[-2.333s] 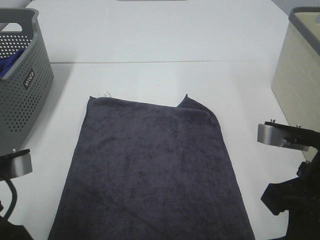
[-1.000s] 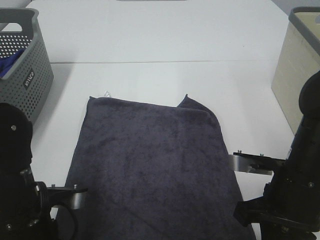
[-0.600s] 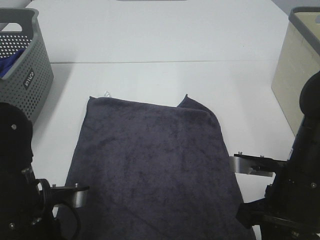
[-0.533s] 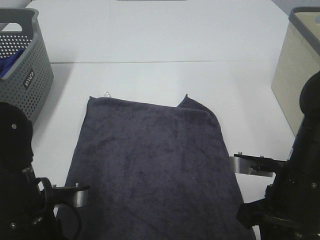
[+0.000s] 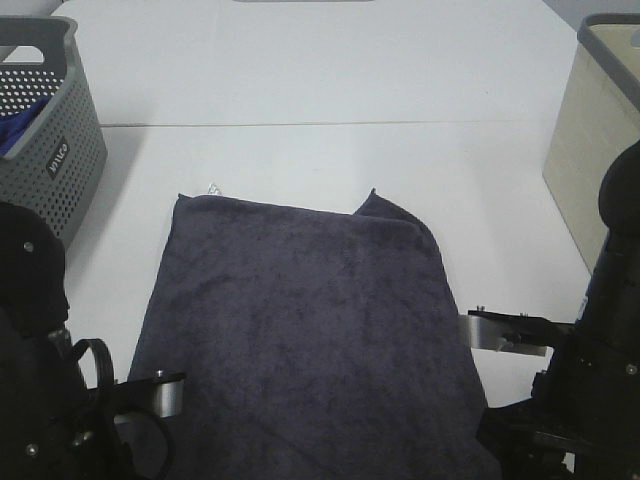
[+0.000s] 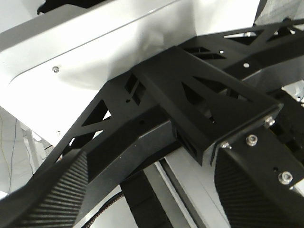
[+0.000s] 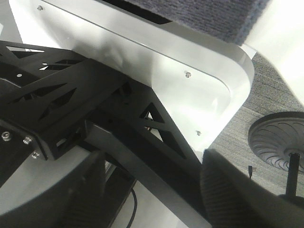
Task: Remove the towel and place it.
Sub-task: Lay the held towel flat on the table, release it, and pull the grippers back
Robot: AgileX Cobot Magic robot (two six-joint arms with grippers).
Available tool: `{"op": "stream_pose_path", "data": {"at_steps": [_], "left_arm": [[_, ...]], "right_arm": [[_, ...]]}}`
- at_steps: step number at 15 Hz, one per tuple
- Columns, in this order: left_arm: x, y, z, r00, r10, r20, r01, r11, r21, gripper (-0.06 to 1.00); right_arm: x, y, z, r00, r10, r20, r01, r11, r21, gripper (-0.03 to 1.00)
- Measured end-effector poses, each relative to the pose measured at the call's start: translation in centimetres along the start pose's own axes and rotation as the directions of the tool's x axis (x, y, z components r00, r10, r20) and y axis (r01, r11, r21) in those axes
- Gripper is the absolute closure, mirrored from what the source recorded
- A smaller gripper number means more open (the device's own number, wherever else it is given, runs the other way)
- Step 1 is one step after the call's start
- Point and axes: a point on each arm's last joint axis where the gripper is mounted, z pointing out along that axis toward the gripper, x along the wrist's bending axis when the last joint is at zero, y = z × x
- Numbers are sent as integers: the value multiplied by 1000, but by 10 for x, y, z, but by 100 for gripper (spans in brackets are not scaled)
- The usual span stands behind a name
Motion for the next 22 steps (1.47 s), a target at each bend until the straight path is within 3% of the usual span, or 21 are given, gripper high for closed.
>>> {"op": "stream_pose_path", "data": {"at_steps": [4, 8, 11, 15, 17, 19, 22], "left_arm": [[-7, 2, -7, 998, 63, 7, -64, 998, 21, 24], [-26, 19, -32, 986, 166, -19, -167, 986, -27, 24], [-44, 33, -56, 975, 215, -60, -220, 971, -93, 24], [-67, 52, -99, 934, 301, -193, -340, 914, -222, 24], [-70, 61, -128, 924, 274, -267, -351, 884, -307, 24], [-56, 70, -160, 930, 198, -310, -315, 863, -395, 24], [-28, 78, -200, 953, 99, -287, -240, 823, -514, 24]], "right_arm": [[6, 7, -15, 997, -77, 1, 77, 997, 8, 37], [11, 26, -44, 989, -122, 88, 127, 990, -59, 31], [14, 39, -68, 980, -106, 167, 128, 984, -126, 14], [23, 55, -103, 960, -126, 250, 186, 954, -236, 10], [31, 64, -126, 953, -129, 274, 220, 916, -334, 10], [39, 72, -148, 947, -112, 300, 239, 872, -428, 10], [49, 85, -180, 937, -99, 336, 271, 813, -515, 10]]}}
